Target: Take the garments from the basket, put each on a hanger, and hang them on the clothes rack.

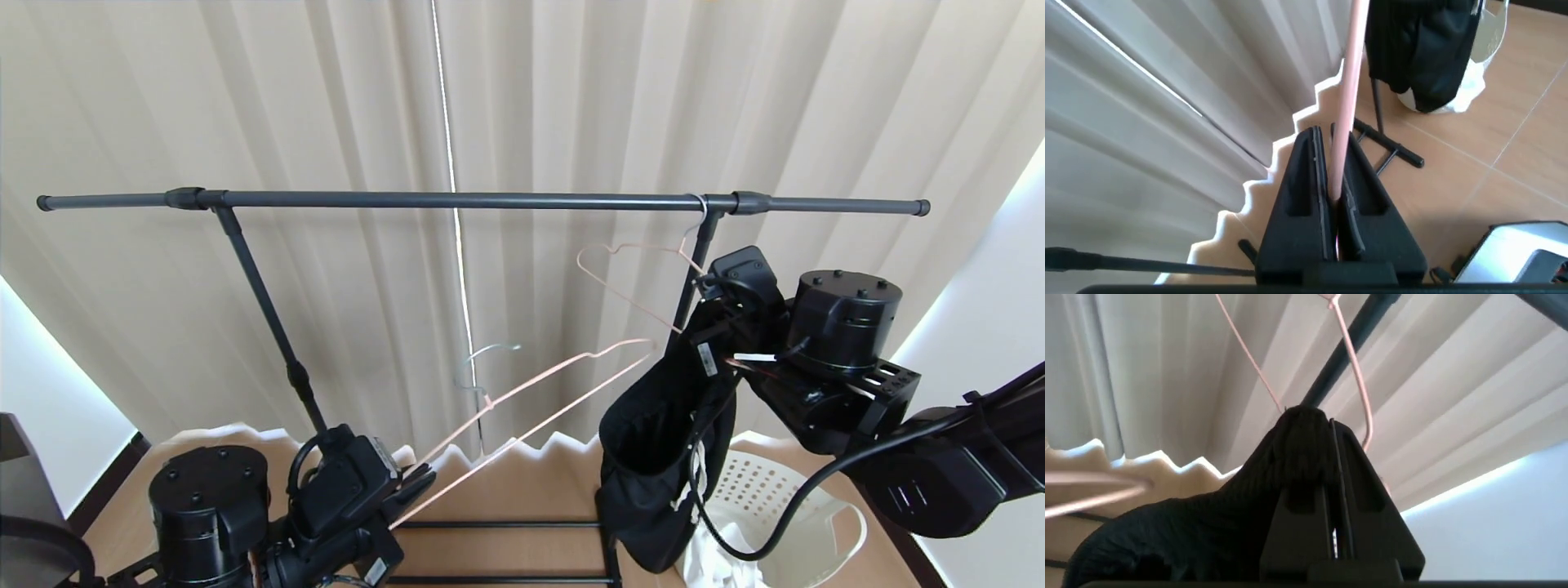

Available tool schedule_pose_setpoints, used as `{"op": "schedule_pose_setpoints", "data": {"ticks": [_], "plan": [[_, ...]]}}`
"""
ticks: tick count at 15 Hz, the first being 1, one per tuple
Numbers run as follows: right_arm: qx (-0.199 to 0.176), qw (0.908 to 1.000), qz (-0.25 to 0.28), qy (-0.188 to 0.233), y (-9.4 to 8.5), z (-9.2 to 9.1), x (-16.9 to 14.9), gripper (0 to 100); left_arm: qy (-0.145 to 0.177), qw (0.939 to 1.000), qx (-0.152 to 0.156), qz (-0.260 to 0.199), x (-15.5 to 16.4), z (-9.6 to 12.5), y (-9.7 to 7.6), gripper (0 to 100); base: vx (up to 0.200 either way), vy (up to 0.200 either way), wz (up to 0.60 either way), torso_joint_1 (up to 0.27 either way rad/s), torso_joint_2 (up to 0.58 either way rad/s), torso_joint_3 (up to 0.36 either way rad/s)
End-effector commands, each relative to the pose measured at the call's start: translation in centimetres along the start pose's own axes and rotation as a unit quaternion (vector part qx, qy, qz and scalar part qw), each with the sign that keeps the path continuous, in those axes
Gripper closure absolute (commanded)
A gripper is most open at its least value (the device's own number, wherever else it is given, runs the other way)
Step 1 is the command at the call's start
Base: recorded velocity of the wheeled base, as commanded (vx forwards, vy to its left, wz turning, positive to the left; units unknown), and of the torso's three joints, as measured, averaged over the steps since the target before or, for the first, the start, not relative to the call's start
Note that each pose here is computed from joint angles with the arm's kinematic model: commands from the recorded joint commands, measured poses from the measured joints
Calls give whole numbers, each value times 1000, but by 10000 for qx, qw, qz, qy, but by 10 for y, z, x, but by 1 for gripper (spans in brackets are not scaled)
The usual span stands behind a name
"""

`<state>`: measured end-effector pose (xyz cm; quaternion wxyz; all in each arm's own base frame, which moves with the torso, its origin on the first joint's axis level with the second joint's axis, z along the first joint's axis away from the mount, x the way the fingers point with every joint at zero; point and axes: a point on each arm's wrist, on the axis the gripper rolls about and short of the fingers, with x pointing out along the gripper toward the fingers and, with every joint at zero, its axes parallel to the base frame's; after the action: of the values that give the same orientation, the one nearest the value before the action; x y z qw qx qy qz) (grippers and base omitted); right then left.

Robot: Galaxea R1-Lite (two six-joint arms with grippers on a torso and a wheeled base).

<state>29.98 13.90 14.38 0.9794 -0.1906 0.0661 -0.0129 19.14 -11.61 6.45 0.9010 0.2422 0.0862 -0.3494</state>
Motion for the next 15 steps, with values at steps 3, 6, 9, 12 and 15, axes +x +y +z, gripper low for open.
{"op": "schedule_pose_setpoints", "data": {"ticks": [3,6,9,12,15], "plan": [[64,9997,-220,-37,-3,6,0,100,81,9997,16,-241,-4,-5,-5,100,0,0,0,0,0,0],[60,10000,-25,-76,11,8,-6,100,108,9992,54,-391,-3,-8,-7,100,0,0,0,0,0,0],[54,9999,103,-94,29,10,-17,100,213,9985,10,-507,10,-12,-14,100,0,0,0,0,0,0],[84,9998,137,-138,33,13,-21,100,129,9988,3,-474,15,-14,-14,100,0,0,0,0,0,0],[76,9997,151,-164,42,16,-28,100,291,9990,-240,-239,25,-20,-17,100,0,0,0,0,0,0]]}}
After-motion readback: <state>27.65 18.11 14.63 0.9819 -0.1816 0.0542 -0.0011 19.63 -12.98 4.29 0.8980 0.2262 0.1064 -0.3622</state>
